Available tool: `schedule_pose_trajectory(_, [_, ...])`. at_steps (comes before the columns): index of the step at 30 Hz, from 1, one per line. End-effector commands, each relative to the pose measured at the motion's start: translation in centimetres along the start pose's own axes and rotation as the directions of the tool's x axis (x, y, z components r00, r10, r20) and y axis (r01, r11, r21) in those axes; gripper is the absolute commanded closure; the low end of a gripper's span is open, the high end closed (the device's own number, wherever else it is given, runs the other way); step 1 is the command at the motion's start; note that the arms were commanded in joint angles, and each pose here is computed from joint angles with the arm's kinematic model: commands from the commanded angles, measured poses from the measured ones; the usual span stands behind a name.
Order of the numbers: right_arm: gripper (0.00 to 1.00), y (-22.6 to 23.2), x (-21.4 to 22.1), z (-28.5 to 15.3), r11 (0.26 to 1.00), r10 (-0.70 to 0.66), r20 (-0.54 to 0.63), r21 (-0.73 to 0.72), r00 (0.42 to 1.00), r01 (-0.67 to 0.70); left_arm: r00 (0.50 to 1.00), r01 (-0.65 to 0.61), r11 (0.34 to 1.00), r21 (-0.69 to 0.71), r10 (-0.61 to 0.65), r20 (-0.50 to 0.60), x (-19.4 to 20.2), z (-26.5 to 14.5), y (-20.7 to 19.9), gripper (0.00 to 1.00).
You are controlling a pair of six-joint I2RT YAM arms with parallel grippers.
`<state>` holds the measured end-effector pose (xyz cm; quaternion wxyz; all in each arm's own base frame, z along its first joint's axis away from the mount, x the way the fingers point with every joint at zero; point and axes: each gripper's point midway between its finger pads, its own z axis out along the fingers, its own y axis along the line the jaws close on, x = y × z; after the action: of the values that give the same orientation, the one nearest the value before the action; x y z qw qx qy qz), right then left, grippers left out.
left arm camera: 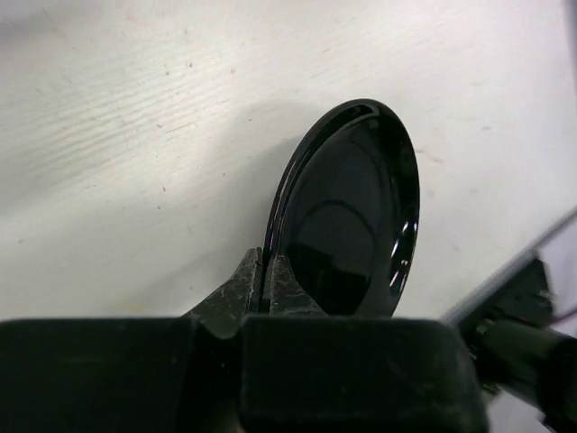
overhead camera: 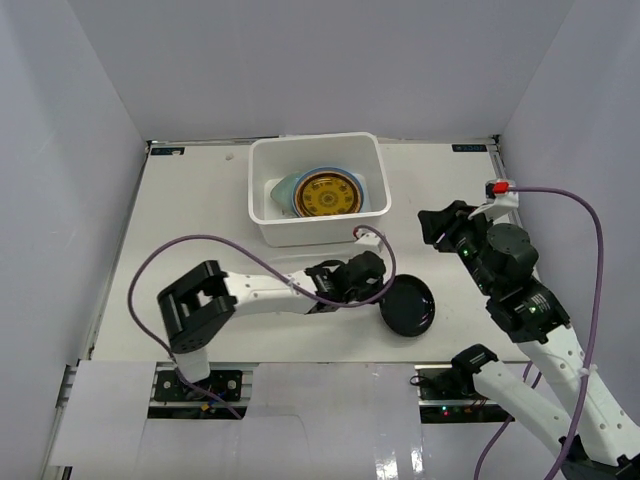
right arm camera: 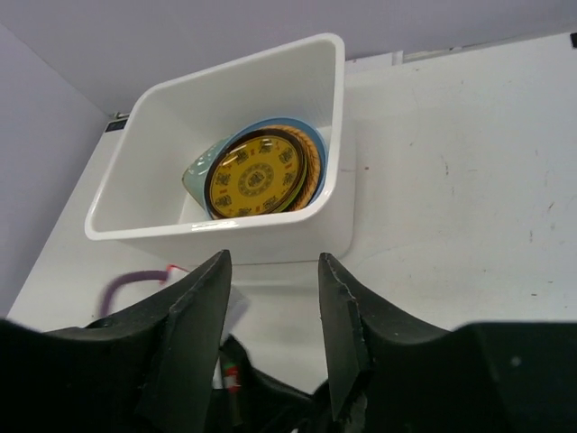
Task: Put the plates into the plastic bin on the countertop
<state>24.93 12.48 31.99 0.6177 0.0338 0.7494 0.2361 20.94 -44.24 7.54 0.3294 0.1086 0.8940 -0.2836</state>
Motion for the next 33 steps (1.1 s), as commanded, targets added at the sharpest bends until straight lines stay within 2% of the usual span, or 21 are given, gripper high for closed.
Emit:
schedule_pose_trajectory(1, [0.49, 0.5, -4.9, -2.5, 1.0, 0.013, 0.139, -0.005, 0.99, -0.013, 0.977, 0.032, 0.986, 0.164, -0.066, 0.202, -8.5, -8.1, -3.4, 1.0])
schedule_pose_trajectory(4, [0.43, 0.4, -6.4, -4.4, 1.0, 0.021, 0.187, -0.006, 0.982, -0.021, 0.951, 0.082, 0.973, 0.215, -0.141, 0.276, -12.9, -11.9, -1.8, 1.0])
schedule_pose_trajectory(5, [0.43, 0.3, -6.5, -4.7, 1.0, 0.021, 0.192, -0.007, 0.981, -0.02, 0.928, 0.105, 0.959, 0.264, -0.19, 0.322, -16.0, -14.5, -0.8, 1.0])
schedule_pose_trajectory(7, [0.43, 0.3, -6.4, -5.0, 1.0, 0.024, 0.187, -0.015, 0.982, -0.021, 0.89, 0.133, 0.952, 0.277, -0.237, 0.39, -20.1, -17.5, 1.6, 1.0])
schedule_pose_trajectory(10, [0.43, 0.5, -5.0, -4.3, 1.0, 0.023, 0.146, -0.025, 0.989, -0.02, 0.86, 0.109, 0.968, 0.224, -0.205, 0.467, -24.5, -20.0, 3.3, 1.0])
schedule_pose_trajectory(11, [0.43, 0.4, -4.6, -3.9, 1.0, 0.02, 0.13, -0.022, 0.991, -0.017, 0.843, 0.129, 0.975, 0.181, -0.204, 0.498, -26.3, -20.4, 5.2, 1.0])
schedule_pose_trajectory(13, [0.43, 0.8, -3.8, -3.6, 0.999, 0.026, 0.103, -0.045, 0.994, -0.022, 0.858, 0.13, 0.986, 0.102, -0.163, 0.487, -27.5, -19.2, 7.7, 1.0])
schedule_pose_trajectory(14, [0.42, 1.0, -3.3, -3.3, 0.998, 0.028, 0.087, -0.054, 0.996, -0.023, 0.839, 0.139, 0.989, 0.056, -0.148, 0.524, -29.6, -19.7, 9.2, 1.0])
schedule_pose_trajectory(16, [0.42, 1.6, -2.9, -3.1, 0.996, 0.035, 0.071, -0.087, 0.997, -0.028, 0.863, 0.159, 0.986, -0.047, -0.115, 0.492, -29.8, -17.1, 12.3, 1.0])
schedule_pose_trajectory(17, [0.42, 1.6, -2.4, -2.9, 0.995, 0.034, 0.053, -0.092, 0.998, -0.029, 0.858, 0.174, 0.982, -0.075, -0.114, 0.5, -30.9, -16.9, 14.0, 1.0])
schedule_pose_trajectory(22, [0.4, 2.1, -0.3, -2.1, 0.992, 0.029, -0.018, -0.124, 0.999, -0.031, 0.901, 0.242, 0.96, -0.143, -0.168, 0.399, -30.5, -11.5, 19.6, 1.0])
schedule_pose_trajectory(31, [0.4, 2.6, 1.7, -1.3, 0.984, 0.048, -0.068, -0.165, 0.997, -0.059, 0.94, 0.248, 0.944, -0.219, -0.18, 0.289, -27.3, -6.8, 22.8, 1.0])
schedule_pose_trajectory(33, [0.4, 2.9, 2.0, -1.1, 0.982, 0.049, -0.078, -0.177, 0.996, -0.063, 0.942, 0.246, 0.941, -0.233, -0.176, 0.287, -27.2, -6.7, 23.1, 0.83])
